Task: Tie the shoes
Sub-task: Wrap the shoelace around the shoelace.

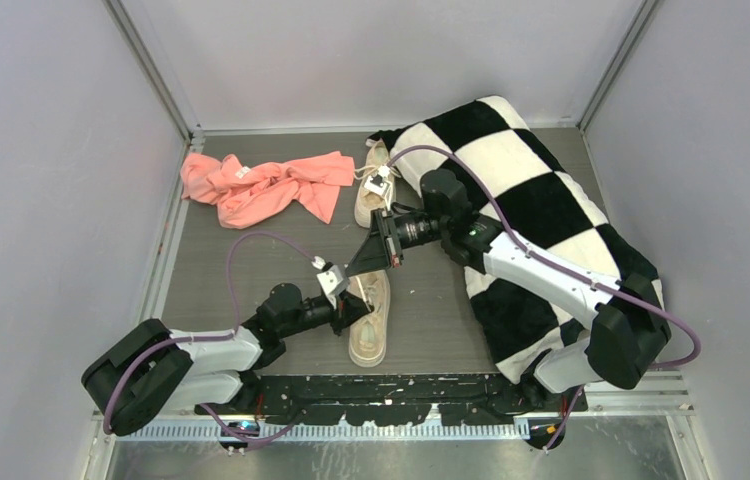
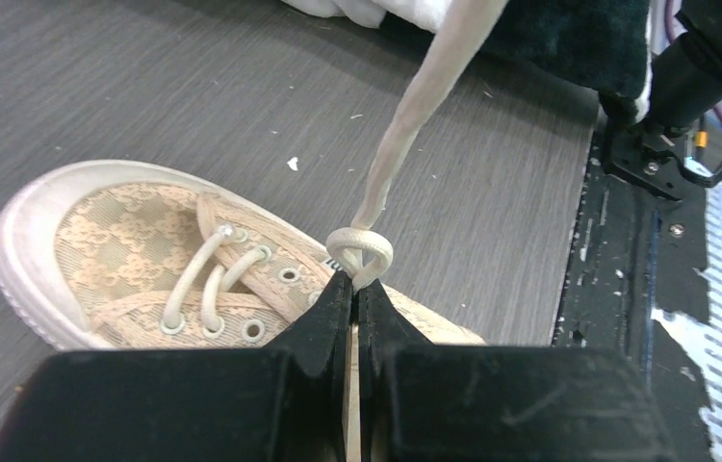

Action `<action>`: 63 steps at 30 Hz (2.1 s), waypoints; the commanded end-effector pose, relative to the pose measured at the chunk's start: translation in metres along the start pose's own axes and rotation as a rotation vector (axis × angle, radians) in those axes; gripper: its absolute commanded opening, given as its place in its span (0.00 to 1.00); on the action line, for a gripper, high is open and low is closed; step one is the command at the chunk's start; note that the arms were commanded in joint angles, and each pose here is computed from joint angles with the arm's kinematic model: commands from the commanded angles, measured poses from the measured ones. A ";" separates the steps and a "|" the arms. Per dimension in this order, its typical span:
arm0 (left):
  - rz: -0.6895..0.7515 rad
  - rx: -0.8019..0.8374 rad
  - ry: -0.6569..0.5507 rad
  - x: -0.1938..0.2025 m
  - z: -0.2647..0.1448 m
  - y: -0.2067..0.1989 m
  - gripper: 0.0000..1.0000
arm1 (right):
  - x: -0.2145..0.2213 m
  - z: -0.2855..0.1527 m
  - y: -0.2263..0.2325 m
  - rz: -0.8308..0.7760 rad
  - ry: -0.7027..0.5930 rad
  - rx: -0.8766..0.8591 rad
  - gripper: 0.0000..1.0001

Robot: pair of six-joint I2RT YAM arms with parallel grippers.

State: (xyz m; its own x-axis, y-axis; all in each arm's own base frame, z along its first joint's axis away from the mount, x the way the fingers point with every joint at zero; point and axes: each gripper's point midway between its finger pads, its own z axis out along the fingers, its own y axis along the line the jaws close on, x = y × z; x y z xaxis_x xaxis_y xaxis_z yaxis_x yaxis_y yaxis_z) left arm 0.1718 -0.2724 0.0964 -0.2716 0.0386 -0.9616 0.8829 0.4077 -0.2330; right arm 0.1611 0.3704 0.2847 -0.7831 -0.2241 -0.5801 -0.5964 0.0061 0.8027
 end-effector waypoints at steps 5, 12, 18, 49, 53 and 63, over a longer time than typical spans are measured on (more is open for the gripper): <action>0.210 -0.069 -0.076 -0.021 0.000 0.018 0.00 | -0.007 -0.012 0.051 -0.053 -0.008 -0.162 0.01; 0.228 -0.082 -0.066 -0.020 0.002 0.022 0.00 | -0.001 -0.012 0.053 -0.023 0.025 -0.194 0.01; 0.230 -0.074 -0.062 -0.018 0.002 0.021 0.00 | 0.005 -0.011 0.046 0.001 0.027 -0.200 0.01; 0.232 -0.007 -0.090 -0.024 -0.001 0.006 0.00 | -0.023 -0.008 -0.111 0.472 -0.151 -0.249 0.01; 0.227 -0.002 -0.095 -0.025 -0.002 0.004 0.00 | -0.011 -0.003 -0.135 0.538 -0.148 -0.213 0.01; 0.212 0.002 -0.091 -0.024 -0.003 0.003 0.00 | 0.022 0.000 -0.199 0.645 -0.127 0.095 0.01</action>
State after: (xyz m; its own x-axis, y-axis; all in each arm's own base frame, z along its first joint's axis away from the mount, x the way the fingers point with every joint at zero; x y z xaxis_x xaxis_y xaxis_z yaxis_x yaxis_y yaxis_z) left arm 0.1815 -0.2669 0.1047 -0.0853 0.0836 -0.9928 0.9088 0.4150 -0.0431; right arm 0.2587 0.3704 0.1328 -0.9967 -0.0708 0.0388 0.0360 0.0398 0.9986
